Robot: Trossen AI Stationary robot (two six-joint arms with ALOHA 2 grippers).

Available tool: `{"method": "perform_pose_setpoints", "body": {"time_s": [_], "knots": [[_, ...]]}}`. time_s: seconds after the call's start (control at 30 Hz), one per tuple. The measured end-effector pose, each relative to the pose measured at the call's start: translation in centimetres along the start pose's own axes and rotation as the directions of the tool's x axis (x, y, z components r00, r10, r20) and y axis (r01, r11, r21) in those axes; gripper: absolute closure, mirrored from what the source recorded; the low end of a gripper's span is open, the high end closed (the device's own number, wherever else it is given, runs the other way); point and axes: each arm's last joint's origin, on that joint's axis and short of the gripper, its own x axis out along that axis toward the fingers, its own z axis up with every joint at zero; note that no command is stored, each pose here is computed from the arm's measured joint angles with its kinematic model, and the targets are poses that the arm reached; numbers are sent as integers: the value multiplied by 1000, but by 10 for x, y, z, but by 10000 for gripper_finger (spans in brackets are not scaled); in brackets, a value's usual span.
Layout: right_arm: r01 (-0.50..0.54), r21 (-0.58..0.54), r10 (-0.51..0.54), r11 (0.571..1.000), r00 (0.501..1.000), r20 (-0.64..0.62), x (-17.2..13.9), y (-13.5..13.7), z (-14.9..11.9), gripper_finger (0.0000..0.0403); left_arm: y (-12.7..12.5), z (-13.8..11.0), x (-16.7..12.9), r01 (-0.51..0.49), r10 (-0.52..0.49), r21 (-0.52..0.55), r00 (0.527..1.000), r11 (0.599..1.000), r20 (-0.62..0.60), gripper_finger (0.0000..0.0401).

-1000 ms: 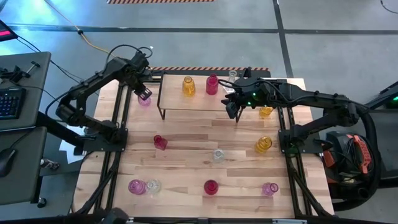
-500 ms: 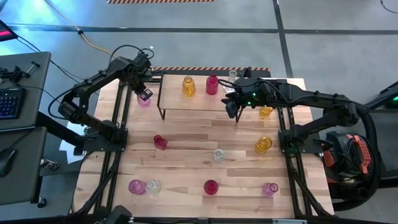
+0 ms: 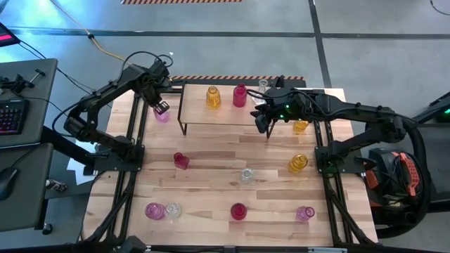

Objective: Sort vases onto shelf
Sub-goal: Put the top purple vase on the shelf

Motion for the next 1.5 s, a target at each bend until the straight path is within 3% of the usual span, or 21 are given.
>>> {"method": "perform_pose_setpoints", "body": {"time_s": [0.23,0.5,0.87,1.1,1.23,1.5], "knots": [[15,-6,-15,1000,1000,8,0,0,0,263,4,-6,-36,-19,20,-5,998,1000,63,389],[19,-7,-19,1000,1000,10,0,-1,0,263,12,-11,-105,-59,60,-13,978,998,198,389],[19,-7,-19,1000,1000,10,0,-1,0,263,17,-18,-192,-113,120,-47,838,993,532,387],[20,-7,-20,1000,1000,10,0,-1,0,263,0,-3,-206,-149,29,121,740,981,673,387],[20,-7,-20,1000,1000,10,0,-1,0,263,-12,11,-199,-209,-8,255,759,944,651,386],[20,-7,-20,1000,1000,10,0,-1,0,263,-38,36,-182,-231,-65,426,815,875,576,386]]}}
